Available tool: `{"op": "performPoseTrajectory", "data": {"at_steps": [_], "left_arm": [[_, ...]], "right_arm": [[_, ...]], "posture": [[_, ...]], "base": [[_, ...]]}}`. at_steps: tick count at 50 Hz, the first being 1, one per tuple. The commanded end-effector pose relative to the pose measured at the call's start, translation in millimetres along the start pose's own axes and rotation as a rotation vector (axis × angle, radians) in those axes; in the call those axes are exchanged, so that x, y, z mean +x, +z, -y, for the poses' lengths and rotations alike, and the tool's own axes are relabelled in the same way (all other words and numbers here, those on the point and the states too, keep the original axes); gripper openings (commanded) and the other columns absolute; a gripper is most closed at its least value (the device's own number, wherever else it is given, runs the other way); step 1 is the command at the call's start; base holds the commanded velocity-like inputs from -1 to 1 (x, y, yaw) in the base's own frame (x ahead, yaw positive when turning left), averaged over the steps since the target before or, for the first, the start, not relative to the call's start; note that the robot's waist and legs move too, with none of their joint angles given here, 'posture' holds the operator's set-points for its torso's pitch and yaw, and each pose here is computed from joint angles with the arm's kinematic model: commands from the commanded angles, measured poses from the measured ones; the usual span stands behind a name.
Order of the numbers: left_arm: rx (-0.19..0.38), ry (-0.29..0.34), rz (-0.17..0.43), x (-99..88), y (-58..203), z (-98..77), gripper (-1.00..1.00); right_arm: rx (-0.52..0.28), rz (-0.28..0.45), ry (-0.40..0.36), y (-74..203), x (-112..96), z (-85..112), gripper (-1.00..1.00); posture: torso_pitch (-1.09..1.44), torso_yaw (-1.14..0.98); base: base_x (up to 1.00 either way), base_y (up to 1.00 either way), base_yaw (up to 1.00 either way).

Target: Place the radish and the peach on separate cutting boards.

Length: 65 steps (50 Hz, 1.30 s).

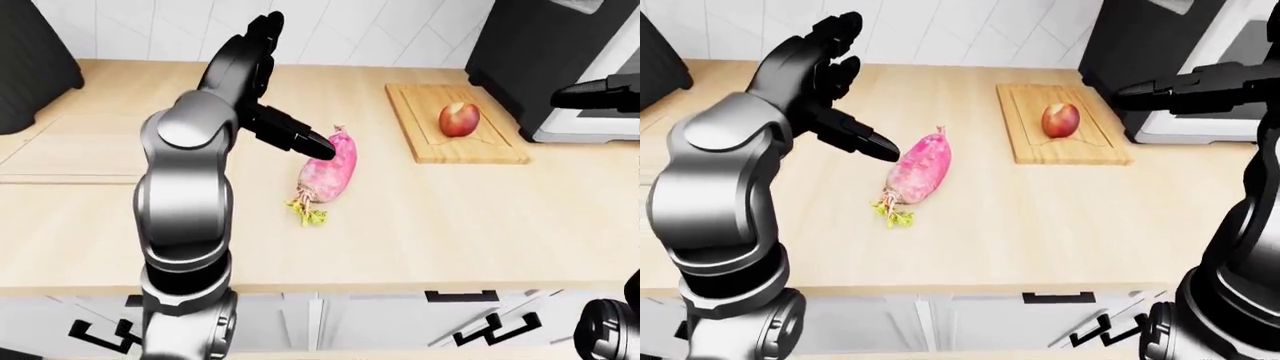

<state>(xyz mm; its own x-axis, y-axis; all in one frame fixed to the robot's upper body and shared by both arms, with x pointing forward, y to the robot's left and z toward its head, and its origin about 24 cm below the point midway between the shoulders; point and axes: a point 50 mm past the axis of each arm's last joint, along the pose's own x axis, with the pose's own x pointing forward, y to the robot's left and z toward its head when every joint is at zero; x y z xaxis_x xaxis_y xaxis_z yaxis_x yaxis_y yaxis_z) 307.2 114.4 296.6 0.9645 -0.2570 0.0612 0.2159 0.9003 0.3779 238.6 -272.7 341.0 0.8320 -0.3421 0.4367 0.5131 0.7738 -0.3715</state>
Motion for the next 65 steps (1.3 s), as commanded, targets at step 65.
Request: {"op": "performPoseTrajectory", "data": {"at_steps": [65], "left_arm": [[0.187,-0.165,-0.152,9.7,-23.6,53.9,1.0]], "right_arm": [[-0.011,0.051,-0.019,-2.3,-8.3,-2.0,1.0]], "posture": [[0.0,0.0]], "base": [[0.0,0.0,0.0]]}}
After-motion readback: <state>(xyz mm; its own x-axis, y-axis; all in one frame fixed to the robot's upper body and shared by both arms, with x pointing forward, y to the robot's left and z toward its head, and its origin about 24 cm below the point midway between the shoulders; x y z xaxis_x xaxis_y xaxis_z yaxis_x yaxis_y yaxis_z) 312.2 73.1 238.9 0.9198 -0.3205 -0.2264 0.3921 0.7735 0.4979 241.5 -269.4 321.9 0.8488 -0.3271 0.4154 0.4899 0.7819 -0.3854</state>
